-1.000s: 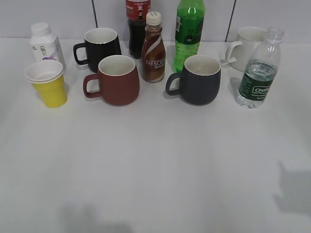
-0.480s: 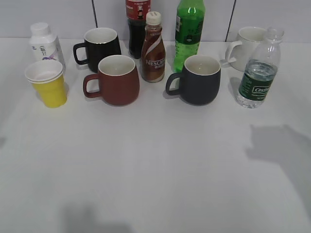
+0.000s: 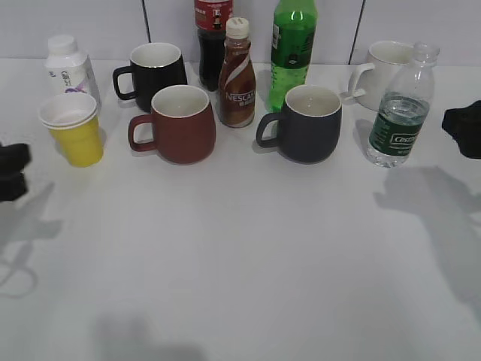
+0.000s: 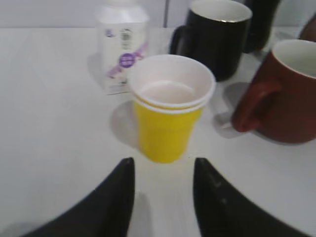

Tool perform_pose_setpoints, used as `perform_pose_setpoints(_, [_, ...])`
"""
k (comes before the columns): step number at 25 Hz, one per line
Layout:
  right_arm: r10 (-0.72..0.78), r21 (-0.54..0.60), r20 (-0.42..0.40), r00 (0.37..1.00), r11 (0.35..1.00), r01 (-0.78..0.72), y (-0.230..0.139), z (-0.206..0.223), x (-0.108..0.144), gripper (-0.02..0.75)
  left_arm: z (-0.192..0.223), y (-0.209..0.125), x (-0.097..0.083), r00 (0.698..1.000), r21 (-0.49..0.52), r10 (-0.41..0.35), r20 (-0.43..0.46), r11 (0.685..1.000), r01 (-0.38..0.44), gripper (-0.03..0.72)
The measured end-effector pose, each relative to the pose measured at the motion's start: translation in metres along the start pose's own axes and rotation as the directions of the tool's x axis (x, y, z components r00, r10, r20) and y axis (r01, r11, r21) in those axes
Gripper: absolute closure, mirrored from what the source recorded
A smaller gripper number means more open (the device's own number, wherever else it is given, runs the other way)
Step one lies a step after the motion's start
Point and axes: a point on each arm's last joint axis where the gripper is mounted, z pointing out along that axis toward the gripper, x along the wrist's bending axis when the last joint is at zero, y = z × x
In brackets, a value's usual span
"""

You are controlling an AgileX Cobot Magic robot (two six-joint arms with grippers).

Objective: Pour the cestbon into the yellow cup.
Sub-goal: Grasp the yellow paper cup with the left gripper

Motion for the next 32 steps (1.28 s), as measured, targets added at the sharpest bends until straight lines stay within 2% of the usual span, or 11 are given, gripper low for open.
perform_pose_setpoints(6, [0.006, -0.042, 0.028, 1.000, 0.999, -0.004, -0.006, 0.018, -0.003, 0.173, 0.034, -0.020, -0.006, 0.999, -0.096, 0.018, 0.035, 0.995, -0.014, 0.134])
perform_pose_setpoints(8, [-0.004, -0.065, 0.030, 1.000, 0.998, 0.006, -0.005, 0.021, -0.003, 0.177, 0.043, -0.027, -0.006, 0.999, -0.132, 0.019, 0.037, 0.991, -0.014, 0.097])
perform_pose_setpoints(16, [-0.052, -0.133, 0.017, 0.998, 0.990, 0.054, 0.000, 0.023, -0.001, 0.205, 0.085, -0.051, -0.007, 0.999, -0.111, 0.023, 0.042, 0.994, -0.018, 0.082])
perform_pose_setpoints(23, [-0.067, -0.148, 0.010, 0.998, 0.987, 0.068, 0.001, 0.023, -0.001, 0.205, 0.116, -0.042, -0.007, 0.999, -0.154, 0.016, 0.032, 0.988, -0.011, 0.082])
perform_pose_setpoints(30, [-0.122, -0.167, -0.011, 0.992, 0.979, 0.118, 0.002, 0.022, 0.002, 0.205, 0.148, -0.045, -0.008, 0.998, -0.124, 0.052, 0.025, 0.991, -0.048, 0.091])
perform_pose_setpoints(32, [-0.131, -0.178, -0.013, 0.991, 0.976, 0.127, 0.002, 0.024, 0.003, 0.205, 0.151, -0.047, -0.008, 0.998, -0.118, 0.060, 0.024, 0.991, -0.057, 0.114])
